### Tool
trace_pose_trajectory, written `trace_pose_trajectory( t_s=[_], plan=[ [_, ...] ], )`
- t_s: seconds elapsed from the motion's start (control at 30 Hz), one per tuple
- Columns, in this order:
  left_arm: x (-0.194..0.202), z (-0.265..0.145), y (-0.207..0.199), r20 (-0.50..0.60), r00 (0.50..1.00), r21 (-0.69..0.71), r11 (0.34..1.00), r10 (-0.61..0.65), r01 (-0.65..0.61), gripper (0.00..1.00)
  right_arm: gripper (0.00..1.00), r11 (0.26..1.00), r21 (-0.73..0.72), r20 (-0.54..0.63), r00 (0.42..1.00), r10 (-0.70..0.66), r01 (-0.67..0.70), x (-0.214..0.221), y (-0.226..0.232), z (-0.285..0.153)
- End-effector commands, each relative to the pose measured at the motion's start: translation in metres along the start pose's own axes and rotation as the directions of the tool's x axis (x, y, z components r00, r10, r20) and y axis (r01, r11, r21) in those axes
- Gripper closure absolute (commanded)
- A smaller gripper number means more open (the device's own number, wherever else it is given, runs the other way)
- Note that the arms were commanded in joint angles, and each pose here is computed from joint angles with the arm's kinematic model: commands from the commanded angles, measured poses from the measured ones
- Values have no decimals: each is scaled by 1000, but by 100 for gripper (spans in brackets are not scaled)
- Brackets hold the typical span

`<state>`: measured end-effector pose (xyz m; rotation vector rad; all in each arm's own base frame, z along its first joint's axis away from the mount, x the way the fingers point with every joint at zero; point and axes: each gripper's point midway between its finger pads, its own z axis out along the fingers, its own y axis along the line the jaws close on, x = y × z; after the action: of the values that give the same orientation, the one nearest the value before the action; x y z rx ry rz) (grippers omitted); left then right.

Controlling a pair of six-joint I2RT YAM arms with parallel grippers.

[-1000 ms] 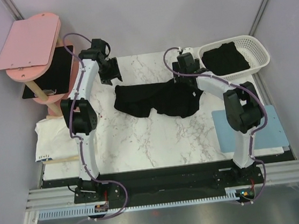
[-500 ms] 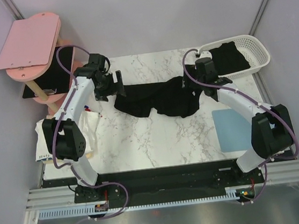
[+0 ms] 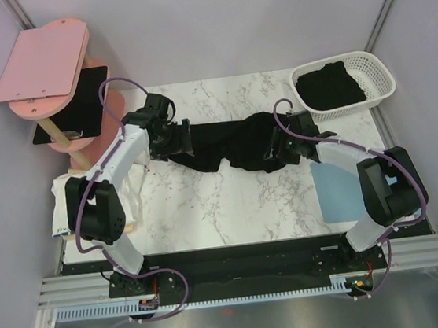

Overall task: Fold and stack the t-shirts
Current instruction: Flatten out the tshirt

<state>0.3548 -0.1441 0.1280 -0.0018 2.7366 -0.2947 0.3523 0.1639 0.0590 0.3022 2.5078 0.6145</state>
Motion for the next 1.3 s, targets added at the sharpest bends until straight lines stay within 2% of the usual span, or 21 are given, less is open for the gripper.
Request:
trace_pose_trajectory(
  t_s=[0.0, 0.03, 0.07, 0.23, 0.33, 0.63, 0.77, 0.87, 0.93, 0.97, 1.0, 1.03, 1.07, 1.13, 1.17, 1.23, 1.27],
  plan=[
    [-8, 7, -3, 39, 999, -5, 1000, -20, 20, 3, 38, 996, -78, 4, 999, 32, -31, 0, 14, 0],
    [-6, 10, -3, 32, 999, -8, 1000, -20, 21, 3, 44, 996, -81, 1, 999, 37, -36, 2, 14, 0],
    [-6, 11, -4, 30, 999, -8, 1000, -18, 18, 4, 60, 995, -91, 1, 999, 38, -38, 2, 16, -1],
    [1, 19, -2, 11, 1000, -29, 1000, -8, 8, 4, 95, 991, -130, 24, 999, 31, -27, -6, 32, -9],
    [5, 26, 1, -6, 1000, -45, 999, -5, 5, 4, 100, 988, -156, 44, 999, 21, -14, -13, 44, -19],
    [6, 53, -23, -16, 1000, -9, 1000, 9, -9, 5, 100, 970, -237, 173, 985, -12, 53, -54, 82, -61],
    [0, 68, -41, -10, 1000, 36, 999, -7, 7, 8, 100, 967, -249, 186, 983, -13, 60, -61, 88, -64],
    [-1, 89, -45, -26, 1000, 13, 1000, -6, 7, 12, 100, 966, -251, 191, 982, -14, 63, -62, 90, -66],
    [0, 102, -46, -47, 999, 1, 1000, 0, 0, 20, 100, 964, -255, 199, 980, -18, 69, -64, 92, -69],
    [-5, 104, -47, -36, 999, -6, 1000, -1, 1, 34, 100, 964, -255, 203, 979, -19, 72, -65, 92, -70],
    [-8, 105, -47, -28, 1000, -8, 1000, 0, -1, 52, 100, 964, -255, 207, 978, -23, 77, -65, 92, -71],
    [-13, 103, -47, -16, 1000, -12, 1000, 2, -2, 79, 100, 963, -256, 214, 976, -28, 84, -66, 93, -74],
    [-15, 99, -44, -6, 1000, -31, 1000, 1, -1, 98, 100, 964, -251, 216, 976, -33, 88, -66, 92, -75],
    [-21, 85, -37, 33, 999, -69, 998, 3, 0, 98, 100, 962, -254, 234, 971, -42, 103, -69, 95, -84],
    [-29, 68, -30, 89, 996, -110, 994, 6, 3, 98, 100, 962, -249, 241, 969, -55, 116, -70, 95, -87],
    [-34, 45, -17, 122, 992, -162, 987, 11, 10, 98, 100, 956, -257, 281, 957, -69, 144, -79, 101, -102],
    [-44, 20, -12, 181, 983, -189, 982, 25, 10, 98, 100, 956, -249, 290, 954, -80, 156, -81, 100, -107]
  ],
)
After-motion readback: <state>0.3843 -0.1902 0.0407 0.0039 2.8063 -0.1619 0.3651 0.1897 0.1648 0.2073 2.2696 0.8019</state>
